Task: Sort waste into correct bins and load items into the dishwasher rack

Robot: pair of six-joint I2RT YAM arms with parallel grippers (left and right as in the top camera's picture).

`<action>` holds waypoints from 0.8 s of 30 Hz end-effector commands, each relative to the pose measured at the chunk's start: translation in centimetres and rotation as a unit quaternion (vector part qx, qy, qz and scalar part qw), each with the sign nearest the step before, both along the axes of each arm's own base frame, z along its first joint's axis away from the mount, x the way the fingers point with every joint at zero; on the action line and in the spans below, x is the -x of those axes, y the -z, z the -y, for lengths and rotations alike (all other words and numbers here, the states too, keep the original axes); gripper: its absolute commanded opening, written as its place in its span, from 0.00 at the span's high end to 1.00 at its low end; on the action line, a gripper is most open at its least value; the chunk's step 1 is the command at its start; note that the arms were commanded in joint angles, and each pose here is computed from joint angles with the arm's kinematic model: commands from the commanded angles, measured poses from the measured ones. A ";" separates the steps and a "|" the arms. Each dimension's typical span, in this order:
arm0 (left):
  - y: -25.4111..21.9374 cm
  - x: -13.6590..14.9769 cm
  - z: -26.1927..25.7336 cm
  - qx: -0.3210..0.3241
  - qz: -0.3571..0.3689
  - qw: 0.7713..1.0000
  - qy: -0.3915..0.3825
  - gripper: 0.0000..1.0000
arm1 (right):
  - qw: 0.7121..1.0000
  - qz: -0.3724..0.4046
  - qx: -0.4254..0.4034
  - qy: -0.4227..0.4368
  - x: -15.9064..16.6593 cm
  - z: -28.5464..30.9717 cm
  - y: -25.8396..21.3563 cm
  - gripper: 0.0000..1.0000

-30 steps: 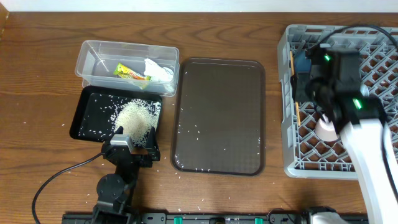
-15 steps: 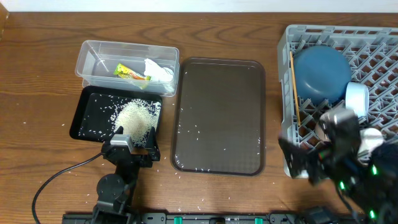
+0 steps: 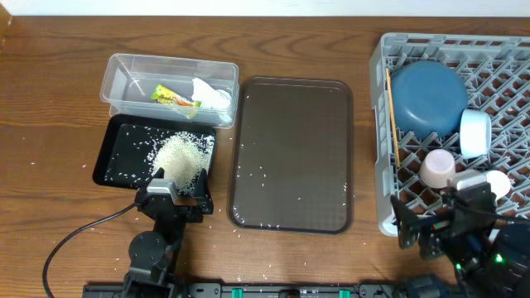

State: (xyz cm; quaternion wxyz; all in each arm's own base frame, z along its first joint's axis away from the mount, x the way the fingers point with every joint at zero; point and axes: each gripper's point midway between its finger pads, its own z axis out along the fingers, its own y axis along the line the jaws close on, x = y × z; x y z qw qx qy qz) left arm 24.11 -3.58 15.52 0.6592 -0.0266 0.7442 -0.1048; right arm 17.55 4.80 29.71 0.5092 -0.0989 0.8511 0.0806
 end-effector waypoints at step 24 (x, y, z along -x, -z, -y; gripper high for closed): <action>1.8 0.0 0.0 -0.001 -0.022 1.000 -0.002 0.06 | 0.989 0.087 -0.043 0.110 -5.1 3.8 16.6 0.01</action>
